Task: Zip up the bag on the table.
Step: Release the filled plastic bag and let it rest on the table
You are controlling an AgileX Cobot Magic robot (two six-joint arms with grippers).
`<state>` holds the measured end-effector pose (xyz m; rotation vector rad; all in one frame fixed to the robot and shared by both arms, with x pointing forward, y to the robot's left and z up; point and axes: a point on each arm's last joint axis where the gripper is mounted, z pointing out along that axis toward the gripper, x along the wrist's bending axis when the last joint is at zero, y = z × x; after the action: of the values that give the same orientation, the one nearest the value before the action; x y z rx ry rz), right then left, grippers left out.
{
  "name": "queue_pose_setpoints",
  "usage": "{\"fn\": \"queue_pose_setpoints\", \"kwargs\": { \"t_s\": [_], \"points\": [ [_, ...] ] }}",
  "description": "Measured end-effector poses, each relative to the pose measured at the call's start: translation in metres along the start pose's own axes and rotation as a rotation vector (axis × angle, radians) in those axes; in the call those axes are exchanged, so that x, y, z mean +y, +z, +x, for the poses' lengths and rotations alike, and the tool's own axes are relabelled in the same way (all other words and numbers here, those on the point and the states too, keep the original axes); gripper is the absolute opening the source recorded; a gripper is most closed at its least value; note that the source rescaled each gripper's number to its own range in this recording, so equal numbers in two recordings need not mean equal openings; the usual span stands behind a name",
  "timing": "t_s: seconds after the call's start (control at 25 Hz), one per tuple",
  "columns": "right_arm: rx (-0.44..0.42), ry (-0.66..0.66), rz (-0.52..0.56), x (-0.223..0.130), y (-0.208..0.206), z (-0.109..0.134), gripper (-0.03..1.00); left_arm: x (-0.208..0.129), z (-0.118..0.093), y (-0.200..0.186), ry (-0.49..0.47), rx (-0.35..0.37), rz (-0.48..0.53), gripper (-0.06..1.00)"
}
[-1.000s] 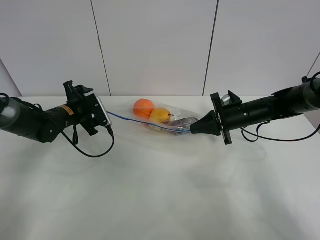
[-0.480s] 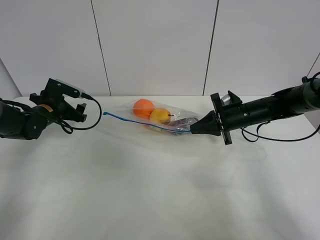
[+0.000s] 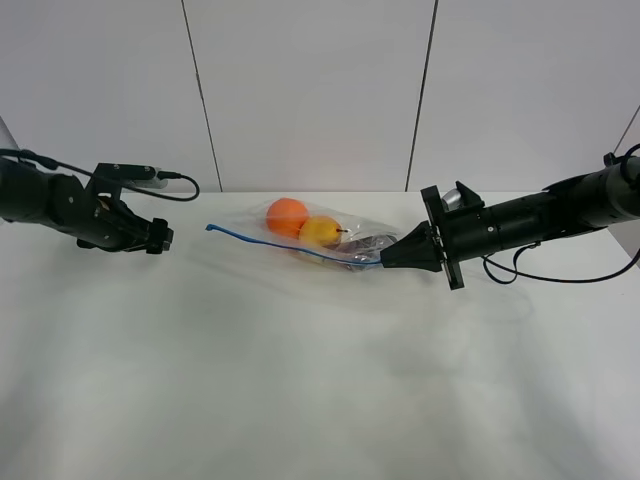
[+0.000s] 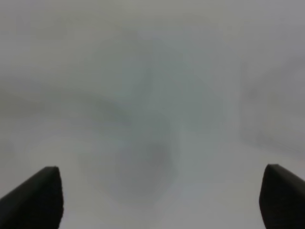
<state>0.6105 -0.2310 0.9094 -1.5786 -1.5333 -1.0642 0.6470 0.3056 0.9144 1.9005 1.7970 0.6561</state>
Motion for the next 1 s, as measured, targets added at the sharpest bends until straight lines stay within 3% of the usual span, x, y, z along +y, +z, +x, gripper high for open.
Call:
{"fn": "queue_pose_setpoints", "kwargs": {
  "t_s": [0.36,0.72,1.0],
  "points": [
    [0.0,0.0,0.0,0.0,0.0,0.0,0.0,0.03,-0.005,-0.032,-0.081,-0.081,0.33,1.0],
    [-0.002,-0.001,0.002,0.0,0.0,0.0,0.0,0.033,-0.014,-0.062,-0.068,-0.212,0.607,1.0],
    [-0.008,-0.005,0.009,-0.001,0.0,-0.001,0.0,0.039,-0.012,-0.088,-0.041,-0.19,0.578,1.0]
  ]
}}
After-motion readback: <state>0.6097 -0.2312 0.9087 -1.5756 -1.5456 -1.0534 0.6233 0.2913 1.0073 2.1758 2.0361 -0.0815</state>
